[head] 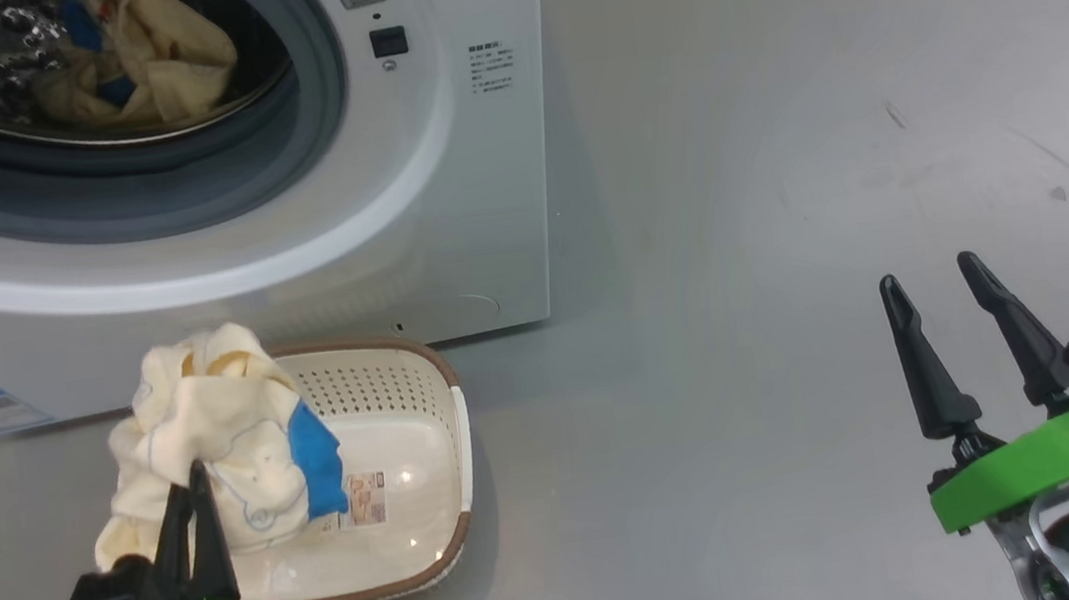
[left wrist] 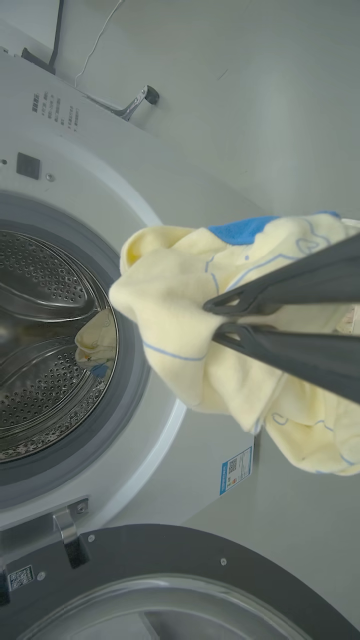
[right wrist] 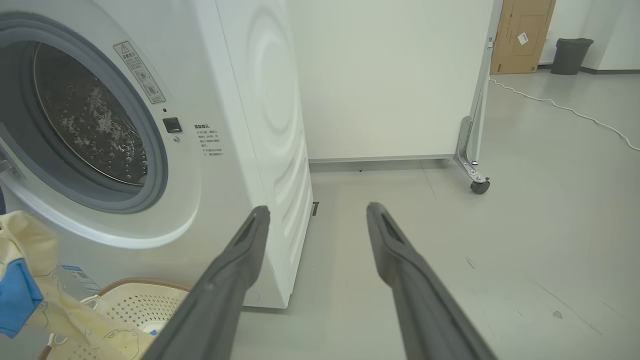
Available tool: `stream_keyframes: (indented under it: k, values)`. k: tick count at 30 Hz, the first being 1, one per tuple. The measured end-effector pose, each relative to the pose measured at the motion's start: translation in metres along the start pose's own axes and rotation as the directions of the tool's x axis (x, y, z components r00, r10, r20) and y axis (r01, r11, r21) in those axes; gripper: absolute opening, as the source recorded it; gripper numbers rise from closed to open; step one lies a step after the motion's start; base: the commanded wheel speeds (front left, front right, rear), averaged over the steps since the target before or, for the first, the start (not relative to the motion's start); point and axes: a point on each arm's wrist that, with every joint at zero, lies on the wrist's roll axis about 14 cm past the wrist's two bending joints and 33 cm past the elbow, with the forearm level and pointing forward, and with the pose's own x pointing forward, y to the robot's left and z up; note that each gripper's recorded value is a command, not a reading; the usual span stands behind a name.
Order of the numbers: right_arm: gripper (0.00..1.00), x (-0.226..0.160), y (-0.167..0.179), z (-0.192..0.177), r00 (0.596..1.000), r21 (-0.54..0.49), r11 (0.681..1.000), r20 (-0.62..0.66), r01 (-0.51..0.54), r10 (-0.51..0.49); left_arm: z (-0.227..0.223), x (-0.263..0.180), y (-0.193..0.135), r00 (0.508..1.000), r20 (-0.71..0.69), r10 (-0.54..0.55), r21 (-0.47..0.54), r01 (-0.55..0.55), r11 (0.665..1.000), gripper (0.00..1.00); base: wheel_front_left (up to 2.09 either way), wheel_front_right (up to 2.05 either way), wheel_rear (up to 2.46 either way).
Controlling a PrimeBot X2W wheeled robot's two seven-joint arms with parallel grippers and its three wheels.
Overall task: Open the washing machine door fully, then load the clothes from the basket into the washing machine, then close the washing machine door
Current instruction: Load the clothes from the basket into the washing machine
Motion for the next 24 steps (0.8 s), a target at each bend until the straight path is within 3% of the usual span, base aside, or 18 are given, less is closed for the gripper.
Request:
stream_keyframes:
  k: [24]
  values:
    - [1.00,-0.018,0.033,0.017,0.994,0.010,0.995,0.034,-0.100,0.100,0.022,-0.058,0.019,0.996,0.033,0.088,-0.001,-0.088,0.996,0.00,0.00,0.00,0.00]
